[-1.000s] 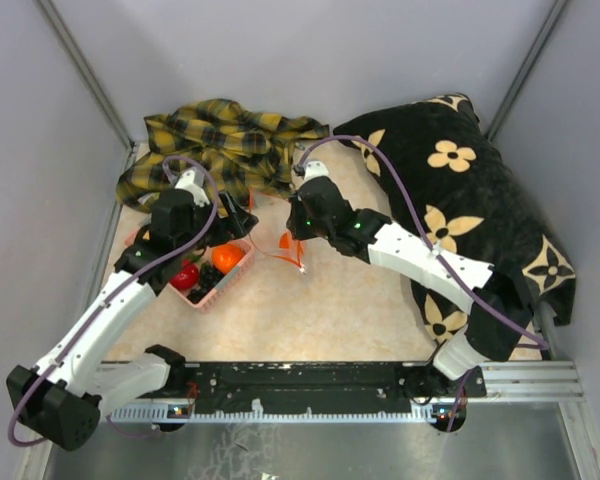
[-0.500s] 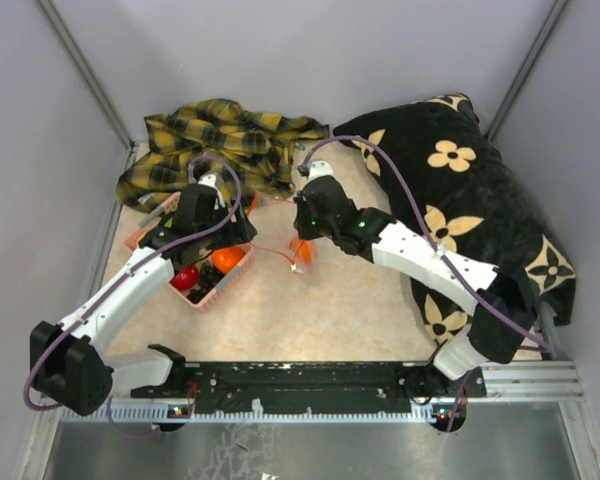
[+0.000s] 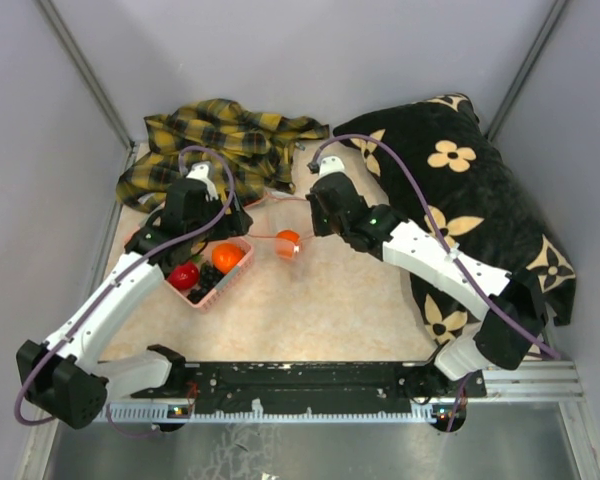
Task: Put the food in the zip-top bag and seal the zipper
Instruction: Adjust the zipper food storage bag at the center of the board.
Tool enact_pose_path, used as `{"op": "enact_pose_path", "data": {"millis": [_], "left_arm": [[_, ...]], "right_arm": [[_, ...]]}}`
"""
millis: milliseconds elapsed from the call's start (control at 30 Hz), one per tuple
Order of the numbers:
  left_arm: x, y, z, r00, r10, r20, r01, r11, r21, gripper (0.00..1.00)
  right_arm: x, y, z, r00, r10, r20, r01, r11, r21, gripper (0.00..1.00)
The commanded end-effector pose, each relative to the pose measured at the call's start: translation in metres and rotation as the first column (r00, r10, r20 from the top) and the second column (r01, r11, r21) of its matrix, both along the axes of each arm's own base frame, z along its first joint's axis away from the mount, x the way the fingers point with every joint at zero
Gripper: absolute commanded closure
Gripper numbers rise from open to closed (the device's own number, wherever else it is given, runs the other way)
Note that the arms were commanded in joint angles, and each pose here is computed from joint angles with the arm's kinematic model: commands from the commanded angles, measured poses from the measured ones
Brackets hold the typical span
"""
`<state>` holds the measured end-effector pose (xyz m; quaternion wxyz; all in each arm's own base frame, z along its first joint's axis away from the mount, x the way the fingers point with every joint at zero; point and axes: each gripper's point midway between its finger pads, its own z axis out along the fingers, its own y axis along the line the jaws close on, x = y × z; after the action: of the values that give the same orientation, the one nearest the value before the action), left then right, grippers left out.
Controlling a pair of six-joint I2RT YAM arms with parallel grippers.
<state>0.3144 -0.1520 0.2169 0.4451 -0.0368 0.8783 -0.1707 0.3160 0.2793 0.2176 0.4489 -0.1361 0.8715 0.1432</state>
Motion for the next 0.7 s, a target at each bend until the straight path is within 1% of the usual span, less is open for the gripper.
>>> {"op": "enact_pose_path", "data": {"millis": [0, 100, 267, 367, 467, 667], "left_arm": [[-0.008, -0.017, 0.014, 0.996, -0.077, 0.040, 0.081, 0.993, -0.085, 0.14], [-0.010, -0.021, 0.024, 0.993, -0.103, 0.057, 0.108, 0.989, -0.104, 0.09], [-0.015, -0.003, 0.039, 0.995, -0.045, 0.084, 0.051, 0.996, -0.067, 0.03], [-0.022, 0.007, 0.038, 0.997, -0.007, 0.071, 0.011, 0.998, -0.060, 0.02], [-0.028, 0.012, 0.036, 0.998, 0.013, 0.063, -0.008, 0.997, -0.078, 0.01], [-0.034, 0.004, 0.042, 0.995, -0.029, 0.091, 0.040, 0.992, -0.123, 0.01]], "right_arm": [[0.009, -0.009, 0.017, 0.998, -0.008, 0.057, 0.010, 0.999, -0.035, 1.00], [0.011, -0.012, 0.021, 0.997, -0.017, 0.075, 0.020, 0.999, -0.048, 1.00], [0.014, -0.022, 0.026, 0.994, -0.032, 0.101, 0.042, 0.994, -0.100, 1.00], [0.014, -0.027, 0.028, 0.993, -0.040, 0.114, 0.053, 0.992, -0.115, 1.00], [0.016, -0.030, 0.029, 0.991, -0.049, 0.127, 0.066, 0.990, -0.127, 1.00], [0.022, -0.037, 0.030, 0.986, -0.078, 0.147, 0.103, 0.981, -0.167, 1.00]]}}
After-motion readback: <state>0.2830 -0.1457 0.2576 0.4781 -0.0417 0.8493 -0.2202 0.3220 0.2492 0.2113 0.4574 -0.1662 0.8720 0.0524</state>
